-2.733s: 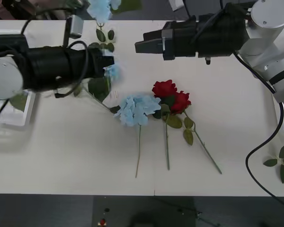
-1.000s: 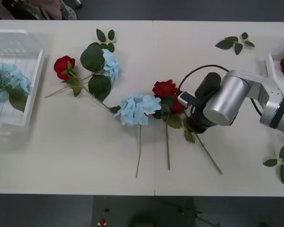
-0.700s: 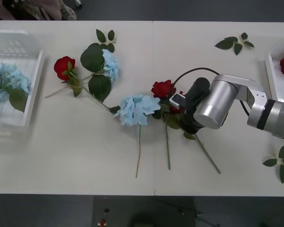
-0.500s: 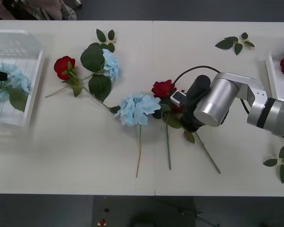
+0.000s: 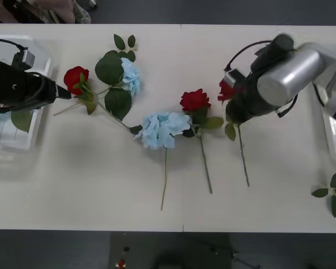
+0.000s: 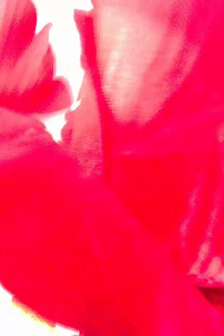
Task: Put the red flowers into the right box and the blue flowers into the left box
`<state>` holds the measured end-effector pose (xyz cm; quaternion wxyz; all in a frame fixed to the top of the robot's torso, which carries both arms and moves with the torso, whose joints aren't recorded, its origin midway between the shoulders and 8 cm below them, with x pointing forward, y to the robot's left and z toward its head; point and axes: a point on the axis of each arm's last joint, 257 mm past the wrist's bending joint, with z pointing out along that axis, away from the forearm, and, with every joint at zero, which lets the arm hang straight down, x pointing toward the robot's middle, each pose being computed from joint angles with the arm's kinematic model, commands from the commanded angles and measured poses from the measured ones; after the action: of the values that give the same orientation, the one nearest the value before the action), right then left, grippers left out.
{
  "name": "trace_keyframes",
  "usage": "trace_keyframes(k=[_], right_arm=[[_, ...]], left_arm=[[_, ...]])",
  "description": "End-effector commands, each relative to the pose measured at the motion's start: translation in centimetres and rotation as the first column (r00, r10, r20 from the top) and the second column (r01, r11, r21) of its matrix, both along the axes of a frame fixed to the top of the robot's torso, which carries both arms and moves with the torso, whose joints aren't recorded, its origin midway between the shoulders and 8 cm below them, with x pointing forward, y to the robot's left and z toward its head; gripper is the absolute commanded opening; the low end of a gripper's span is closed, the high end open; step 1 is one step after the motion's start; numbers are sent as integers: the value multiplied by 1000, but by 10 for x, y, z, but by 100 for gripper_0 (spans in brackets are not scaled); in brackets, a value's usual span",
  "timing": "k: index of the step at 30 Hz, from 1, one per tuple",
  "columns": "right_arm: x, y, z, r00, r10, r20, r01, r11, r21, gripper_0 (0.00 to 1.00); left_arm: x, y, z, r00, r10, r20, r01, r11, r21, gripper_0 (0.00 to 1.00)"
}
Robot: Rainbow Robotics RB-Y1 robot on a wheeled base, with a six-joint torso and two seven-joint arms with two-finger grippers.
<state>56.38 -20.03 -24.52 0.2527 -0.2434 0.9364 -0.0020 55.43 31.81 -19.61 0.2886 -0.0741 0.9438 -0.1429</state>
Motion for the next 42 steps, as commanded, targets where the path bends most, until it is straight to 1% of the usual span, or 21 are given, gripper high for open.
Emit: trace_keyframes(k=[1,3,4,7,10,13,18,23,25,28,31,32,33,34,35,36,37,38,39,40,42], right_arm=[[46,-80,120,986,-83,145,81,996,22,0],[56,-121,150,975,-133,180,134,991,7,0],[59,-134,157,971,-142,192,147,989,-11,0],[72,-206,189,953,-145,267,198,963,-185,0],[83,-263,204,926,-161,342,262,926,-273,0],[90,-302,201,905,-164,392,305,893,-330,0],[95,-351,191,877,-152,456,358,839,-410,0],[92,-402,178,839,-136,526,417,781,-464,0],[87,-418,170,830,-145,538,442,760,-477,0],[78,-432,161,820,-181,543,474,748,-465,0],[74,-438,150,821,-181,541,478,737,-478,0],[73,-438,147,822,-175,542,476,734,-484,0],[72,-439,145,823,-167,543,473,729,-494,0],[72,-440,145,822,-164,545,474,728,-496,0],[71,-442,143,821,-156,550,472,727,-499,0],[72,-442,142,819,-145,556,468,728,-500,17],[72,-443,140,818,-142,558,468,729,-499,25],[72,-443,139,815,-132,565,464,733,-498,38],[71,-445,136,813,-130,568,463,735,-495,47],[71,-446,135,814,-124,568,460,735,-499,51],[69,-446,132,814,-128,567,460,737,-495,58]], left_arm=[[32,-9,12,998,55,19,-55,999,3,100],[43,-13,9,997,76,20,-76,997,-12,100],[46,-15,7,996,85,19,-84,996,-23,100],[61,-30,-4,994,107,20,-105,992,-70,100],[72,-44,-13,992,117,39,-113,989,-98,100],[78,-49,-19,990,129,55,-123,986,-110,100],[80,-60,-32,990,130,54,-123,986,-117,100],[83,-60,-45,991,100,85,-99,995,-16,100],[82,-62,-52,992,83,91,-86,996,29,100],[82,-61,-58,993,68,98,-75,994,74,100],[84,-58,-59,992,62,109,-74,991,110,100],[85,-59,-58,992,60,112,-73,991,111,88],[84,-59,-59,992,59,112,-71,991,115,63],[85,-59,-59,992,58,113,-71,991,117,49],[85,-59,-59,992,57,114,-71,990,120,19],[84,-59,-60,992,56,113,-70,990,124,1],[85,-58,-60,992,57,115,-72,989,126,0],[85,-59,-60,992,55,115,-70,989,128,0],[85,-59,-59,992,55,117,-70,989,130,0],[86,-58,-59,991,55,119,-71,989,132,0],[86,-59,-58,991,51,121,-68,989,134,0]])
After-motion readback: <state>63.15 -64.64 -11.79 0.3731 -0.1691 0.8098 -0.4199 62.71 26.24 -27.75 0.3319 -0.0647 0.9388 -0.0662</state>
